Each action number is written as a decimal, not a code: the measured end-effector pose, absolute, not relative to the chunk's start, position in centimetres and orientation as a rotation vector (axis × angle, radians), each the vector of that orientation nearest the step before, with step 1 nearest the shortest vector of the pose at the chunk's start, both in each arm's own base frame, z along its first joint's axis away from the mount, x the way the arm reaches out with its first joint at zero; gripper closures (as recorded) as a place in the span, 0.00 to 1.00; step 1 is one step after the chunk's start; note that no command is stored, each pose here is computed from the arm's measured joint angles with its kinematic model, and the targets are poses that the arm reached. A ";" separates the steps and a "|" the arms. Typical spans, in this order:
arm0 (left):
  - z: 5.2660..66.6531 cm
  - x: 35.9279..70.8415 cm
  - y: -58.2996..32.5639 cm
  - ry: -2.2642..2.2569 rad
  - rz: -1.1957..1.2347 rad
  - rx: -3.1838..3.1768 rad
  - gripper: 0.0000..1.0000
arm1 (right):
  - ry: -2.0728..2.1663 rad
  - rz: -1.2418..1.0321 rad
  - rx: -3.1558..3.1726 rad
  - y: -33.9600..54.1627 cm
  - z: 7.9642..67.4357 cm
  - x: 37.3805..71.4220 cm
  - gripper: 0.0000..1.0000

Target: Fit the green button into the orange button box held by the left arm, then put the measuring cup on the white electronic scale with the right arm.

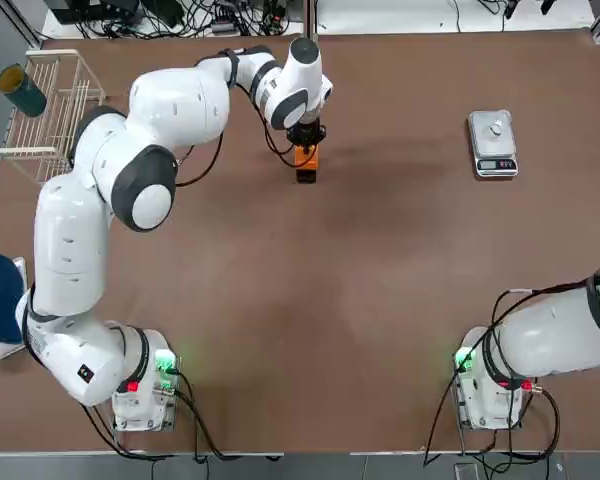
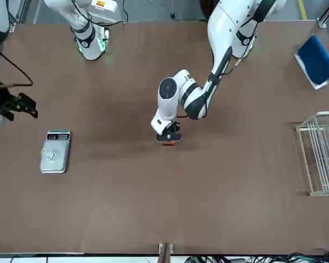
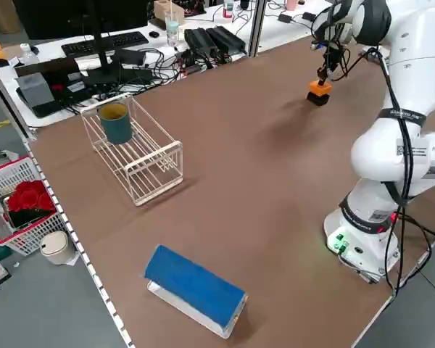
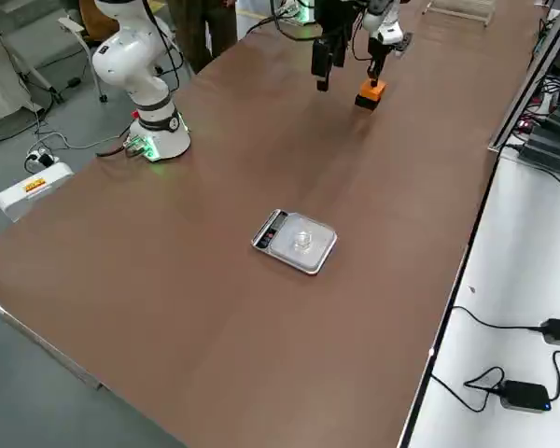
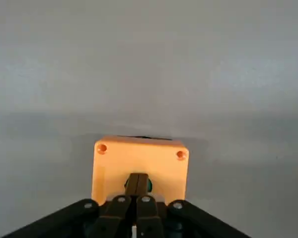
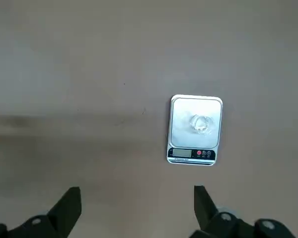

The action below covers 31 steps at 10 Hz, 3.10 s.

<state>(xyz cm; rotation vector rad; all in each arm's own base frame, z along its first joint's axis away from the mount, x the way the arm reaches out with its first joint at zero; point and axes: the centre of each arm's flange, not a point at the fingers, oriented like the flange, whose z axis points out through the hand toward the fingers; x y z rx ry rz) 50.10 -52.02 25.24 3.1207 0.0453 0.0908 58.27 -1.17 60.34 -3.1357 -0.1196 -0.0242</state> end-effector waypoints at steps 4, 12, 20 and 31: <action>25.4 50.1 -52.0 0.052 0.093 3.119 0.99 | -0.106 -0.044 -3.136 -0.6 62.9 57.9 0.00; 25.6 50.3 -52.0 0.063 0.090 3.117 0.99 | -0.039 0.035 -3.129 0.4 63.7 57.1 0.00; 26.1 50.7 -51.8 0.077 0.088 3.120 0.99 | -0.031 0.024 -3.129 0.1 64.1 57.0 0.00; 47.7 63.0 -24.7 0.392 0.077 3.128 0.01 | -0.023 -0.001 -3.130 -0.1 65.2 56.5 0.00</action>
